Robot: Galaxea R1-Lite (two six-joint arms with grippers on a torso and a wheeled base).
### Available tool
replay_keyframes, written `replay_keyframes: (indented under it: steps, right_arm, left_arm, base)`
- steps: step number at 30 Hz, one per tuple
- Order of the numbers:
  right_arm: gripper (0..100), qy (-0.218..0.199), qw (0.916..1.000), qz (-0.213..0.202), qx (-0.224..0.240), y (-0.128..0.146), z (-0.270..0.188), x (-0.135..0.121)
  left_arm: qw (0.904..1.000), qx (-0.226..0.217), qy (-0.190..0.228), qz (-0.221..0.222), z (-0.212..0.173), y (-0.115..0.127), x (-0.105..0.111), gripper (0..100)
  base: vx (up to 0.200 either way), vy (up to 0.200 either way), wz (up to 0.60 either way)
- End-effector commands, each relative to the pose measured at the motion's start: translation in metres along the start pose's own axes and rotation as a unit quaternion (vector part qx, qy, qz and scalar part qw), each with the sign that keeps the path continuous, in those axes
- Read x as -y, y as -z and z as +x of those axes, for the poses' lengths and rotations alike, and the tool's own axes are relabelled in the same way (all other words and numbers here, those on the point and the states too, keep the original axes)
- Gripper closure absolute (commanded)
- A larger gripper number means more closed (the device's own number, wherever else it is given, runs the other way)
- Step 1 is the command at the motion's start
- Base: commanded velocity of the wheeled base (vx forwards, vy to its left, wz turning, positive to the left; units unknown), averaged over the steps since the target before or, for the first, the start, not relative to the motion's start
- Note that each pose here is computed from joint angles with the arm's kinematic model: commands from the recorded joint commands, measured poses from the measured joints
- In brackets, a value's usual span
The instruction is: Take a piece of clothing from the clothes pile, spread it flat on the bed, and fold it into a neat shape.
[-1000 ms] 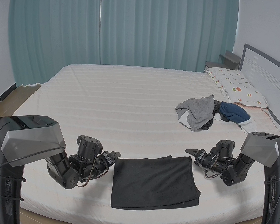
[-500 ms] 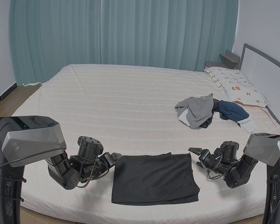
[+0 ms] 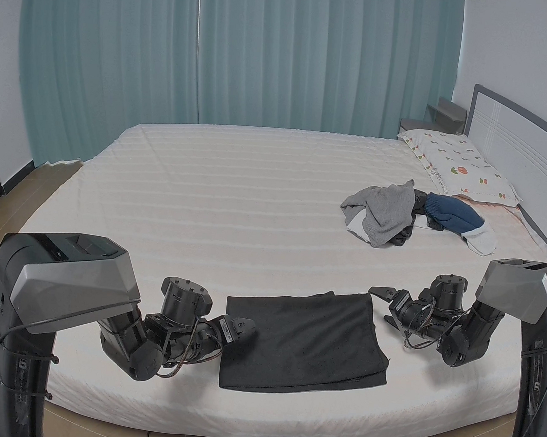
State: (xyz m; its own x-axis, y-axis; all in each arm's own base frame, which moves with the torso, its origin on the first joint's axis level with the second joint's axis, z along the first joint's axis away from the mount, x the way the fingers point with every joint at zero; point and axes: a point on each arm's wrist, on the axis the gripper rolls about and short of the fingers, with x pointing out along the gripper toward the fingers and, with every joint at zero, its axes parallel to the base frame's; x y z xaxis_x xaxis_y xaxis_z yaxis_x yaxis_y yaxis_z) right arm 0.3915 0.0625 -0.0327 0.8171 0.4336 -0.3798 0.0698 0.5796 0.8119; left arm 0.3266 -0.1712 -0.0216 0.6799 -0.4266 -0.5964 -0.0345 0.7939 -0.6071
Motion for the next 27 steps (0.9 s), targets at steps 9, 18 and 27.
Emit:
replay_keyframes:
  steps: [9,18,27]
  right_arm:
    - [0,-0.004,1.0,-0.001,0.003,0.0,0.0,-0.001]
    - [0,-0.004,1.0,-0.001,0.003,0.0,0.0,-0.002]
    - [0,-0.003,1.0,0.002,0.004,0.0,-0.001,0.0]
  left_arm:
    - [0.9997,0.001,0.005,0.025,0.014,0.005,0.004,0]
    - [0.9997,0.002,0.005,0.023,0.016,0.005,0.005,100]
    - [0.9997,0.006,0.001,0.022,0.015,0.004,0.004,100]
  base:
    - [0.0,0.0,0.0]
    - [0.0,0.0,0.0]
    - [0.0,0.0,0.0]
